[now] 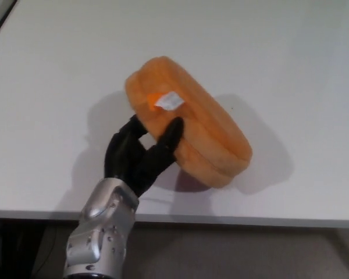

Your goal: A soft plate is kept in the center of the table close to the robot and the robot uses its left hand to pick up the plate, turns it upside down and places it back on the table

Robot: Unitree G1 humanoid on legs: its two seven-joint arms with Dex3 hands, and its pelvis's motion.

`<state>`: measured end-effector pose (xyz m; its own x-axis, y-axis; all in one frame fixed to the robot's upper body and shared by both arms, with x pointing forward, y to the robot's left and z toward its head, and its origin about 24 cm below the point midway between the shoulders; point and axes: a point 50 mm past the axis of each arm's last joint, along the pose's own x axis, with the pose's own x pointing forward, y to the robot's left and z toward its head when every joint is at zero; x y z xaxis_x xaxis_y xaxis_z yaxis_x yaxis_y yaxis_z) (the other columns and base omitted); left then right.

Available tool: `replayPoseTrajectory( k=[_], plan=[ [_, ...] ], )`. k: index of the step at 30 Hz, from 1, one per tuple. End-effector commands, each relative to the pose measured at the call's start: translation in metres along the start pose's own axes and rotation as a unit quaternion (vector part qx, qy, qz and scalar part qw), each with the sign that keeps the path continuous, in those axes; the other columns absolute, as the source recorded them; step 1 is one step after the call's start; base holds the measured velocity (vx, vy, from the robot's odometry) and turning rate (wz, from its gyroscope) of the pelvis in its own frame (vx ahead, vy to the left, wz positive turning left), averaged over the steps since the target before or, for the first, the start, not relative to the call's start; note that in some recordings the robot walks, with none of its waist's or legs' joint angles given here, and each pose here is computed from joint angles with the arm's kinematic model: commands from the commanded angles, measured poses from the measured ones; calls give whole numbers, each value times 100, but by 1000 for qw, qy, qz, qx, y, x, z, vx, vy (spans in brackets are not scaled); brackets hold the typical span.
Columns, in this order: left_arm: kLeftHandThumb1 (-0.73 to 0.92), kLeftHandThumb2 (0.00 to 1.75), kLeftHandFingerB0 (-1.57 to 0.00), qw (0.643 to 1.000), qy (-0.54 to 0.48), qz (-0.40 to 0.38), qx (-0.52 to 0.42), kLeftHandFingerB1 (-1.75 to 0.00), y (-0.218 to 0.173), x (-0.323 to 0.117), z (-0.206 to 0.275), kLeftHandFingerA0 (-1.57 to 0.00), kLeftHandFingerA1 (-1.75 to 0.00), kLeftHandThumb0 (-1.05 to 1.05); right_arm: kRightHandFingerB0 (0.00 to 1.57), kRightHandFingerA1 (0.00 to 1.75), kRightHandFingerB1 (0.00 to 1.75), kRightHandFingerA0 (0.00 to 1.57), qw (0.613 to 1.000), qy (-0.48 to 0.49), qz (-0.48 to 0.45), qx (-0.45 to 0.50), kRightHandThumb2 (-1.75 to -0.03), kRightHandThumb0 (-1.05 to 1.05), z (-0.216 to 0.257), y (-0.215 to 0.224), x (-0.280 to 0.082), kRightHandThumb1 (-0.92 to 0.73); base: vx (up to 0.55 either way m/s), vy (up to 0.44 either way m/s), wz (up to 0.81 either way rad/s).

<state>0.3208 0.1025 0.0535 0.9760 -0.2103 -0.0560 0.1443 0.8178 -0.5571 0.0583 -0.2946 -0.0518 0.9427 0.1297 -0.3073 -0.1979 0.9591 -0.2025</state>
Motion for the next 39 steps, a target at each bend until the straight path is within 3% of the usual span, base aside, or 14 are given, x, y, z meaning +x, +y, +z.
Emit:
replayPoseTrajectory(
  k=[1,12,13,14,15,18,19,20,21,22,23,35,36,39],
  plan=[
    [61,61,-54,823,-43,245,-510,-175,-5,-30,-62,-97,-175,-24,34,39,33,57,1000,3,1,11,-64,-70,1,-3,2,-76,0,0,0],
    [63,62,-57,811,14,319,-491,-166,5,-38,-83,-94,-175,-24,30,45,32,50,1000,-12,17,-7,-65,-72,9,-2,-1,-81,0,0,0],
    [49,86,-88,816,22,319,-481,-127,4,-37,-83,-122,-146,-37,29,46,33,50,1000,-15,17,-6,-65,-70,11,-1,0,-81,0,0,0],
    [53,84,-81,820,35,325,-470,-117,3,-37,-84,-122,-148,-34,30,47,34,50,1000,-17,18,-3,-65,-70,12,-1,0,-81,0,0,0],
    [67,60,-67,830,68,335,-441,-137,1,-36,-87,-95,-175,-29,24,58,47,44,1000,-19,18,-4,-102,-74,13,0,0,-67,0,0,0],
    [67,61,-61,846,125,340,-391,-143,-2,-34,-89,-95,-175,-30,30,46,32,50,999,-24,20,-12,-65,-73,16,-2,3,-81,0,0,0],
    [66,60,-51,845,139,346,-383,-131,-4,-32,-89,-95,-175,-24,29,46,33,50,999,-26,21,-12,-65,-73,17,-2,5,-82,0,0,0],
    [65,66,-39,846,152,346,-377,-55,-6,-31,-89,-95,-175,-23,24,58,47,44,999,-27,21,-13,-103,-76,18,-2,6,-68,0,0,0],
    [65,66,-39,847,163,342,-373,-55,-6,-31,-90,-95,-175,-23,24,58,47,44,999,-28,21,-14,-103,-76,19,-2,7,-68,0,0,0],
    [68,60,-39,854,204,341,-336,-41,-10,-30,-92,-93,-175,-24,31,47,33,51,999,-27,21,-16,-65,-72,20,-2,7,-82,0,0,0],
    [69,60,-26,862,234,334,-303,-35,-12,-29,-93,-92,-175,-25,31,47,33,51,999,-27,22,-17,-65,-71,21,-3,7,-82,0,0,0],
    [69,60,-31,886,347,245,-186,-48,-63,-29,-115,-90,-175,-24,31,46,33,50,999,-18,25,-16,-65,-72,25,-4,5,-80,0,0,0],
    [52,87,-37,886,356,235,-182,-66,-68,-29,-116,-118,-141,-39,30,46,33,49,999,-19,27,-16,-65,-72,26,-4,6,-81,0,0,0],
    [70,60,-38,884,367,222,-188,-58,-78,-28,-118,-93,-175,-27,30,46,33,49,999,-16,33,-18,-65,-72,27,-3,7,-80,0,0,0]
  ],
)
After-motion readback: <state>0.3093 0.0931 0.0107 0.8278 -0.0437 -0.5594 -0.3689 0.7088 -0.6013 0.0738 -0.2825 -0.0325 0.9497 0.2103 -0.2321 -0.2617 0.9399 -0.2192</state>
